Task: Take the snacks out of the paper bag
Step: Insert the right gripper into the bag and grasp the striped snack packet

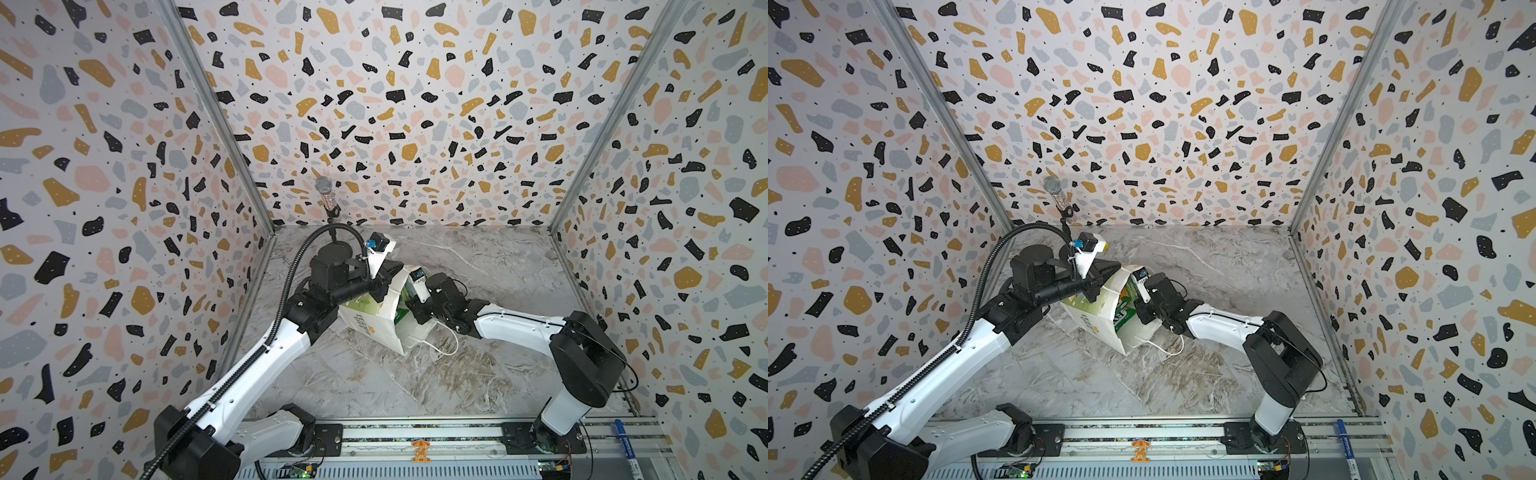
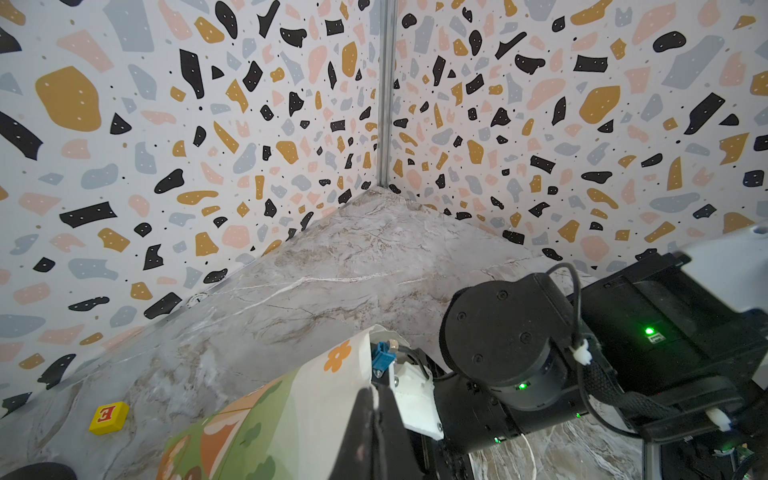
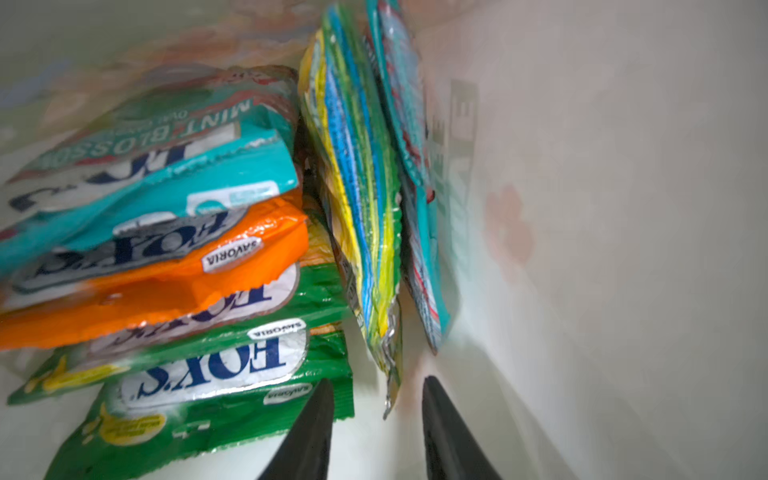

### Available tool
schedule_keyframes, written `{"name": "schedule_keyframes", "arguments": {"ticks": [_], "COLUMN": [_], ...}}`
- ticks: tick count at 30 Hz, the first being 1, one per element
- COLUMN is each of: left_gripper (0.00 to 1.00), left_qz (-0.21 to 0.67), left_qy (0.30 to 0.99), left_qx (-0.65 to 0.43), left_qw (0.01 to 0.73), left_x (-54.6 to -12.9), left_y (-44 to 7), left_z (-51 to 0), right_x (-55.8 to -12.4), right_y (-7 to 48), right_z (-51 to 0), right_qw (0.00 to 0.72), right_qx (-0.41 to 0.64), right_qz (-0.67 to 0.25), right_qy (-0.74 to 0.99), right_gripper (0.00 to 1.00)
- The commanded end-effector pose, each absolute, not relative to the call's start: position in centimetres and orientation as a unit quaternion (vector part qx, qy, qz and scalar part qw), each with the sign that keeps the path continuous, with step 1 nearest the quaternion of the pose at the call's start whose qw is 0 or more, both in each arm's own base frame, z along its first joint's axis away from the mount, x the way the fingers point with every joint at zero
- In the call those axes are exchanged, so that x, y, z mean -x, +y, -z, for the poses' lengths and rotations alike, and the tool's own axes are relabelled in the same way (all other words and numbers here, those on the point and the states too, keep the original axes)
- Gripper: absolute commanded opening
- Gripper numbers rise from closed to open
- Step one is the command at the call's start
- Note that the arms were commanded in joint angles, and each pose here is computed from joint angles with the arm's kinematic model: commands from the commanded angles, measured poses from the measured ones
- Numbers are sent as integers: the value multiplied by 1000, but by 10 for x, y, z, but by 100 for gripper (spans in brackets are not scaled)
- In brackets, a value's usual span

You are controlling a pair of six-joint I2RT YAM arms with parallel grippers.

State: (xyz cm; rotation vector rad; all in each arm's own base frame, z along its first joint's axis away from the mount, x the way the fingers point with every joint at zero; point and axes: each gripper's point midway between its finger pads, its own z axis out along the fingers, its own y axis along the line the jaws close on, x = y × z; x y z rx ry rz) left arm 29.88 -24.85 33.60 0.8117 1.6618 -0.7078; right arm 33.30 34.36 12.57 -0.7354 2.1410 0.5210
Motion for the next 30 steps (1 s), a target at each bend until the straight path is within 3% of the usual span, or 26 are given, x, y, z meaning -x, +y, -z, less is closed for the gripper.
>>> {"name": "schedule_keyframes", "arguments": {"ticks": [1,5,18,30], "left_gripper": [0,0,0,0], "left_qz": [303,303,305,305], "left_qy": [683,683,683,683], "left_qx": [-343,-343,-345,-346], "left_qw": [570,569,567,567], "left_x": [-296,-296,-295,-295], "left_y": [-249,-249,-250,-250], "left_z": [-350,-350,-349,-349], "right_x": [-343,-346,-360,-365], "right_y": [351,354,359,356], "right_z": [-135,-133,-120,-121], "right_qw": [405,405,408,429], "right_qx": [280,282,281,259], "right_qz": [-214,-209,-189,-170], "right_qy": [844,844,848,848], "right_gripper": [35,31,30,37]}}
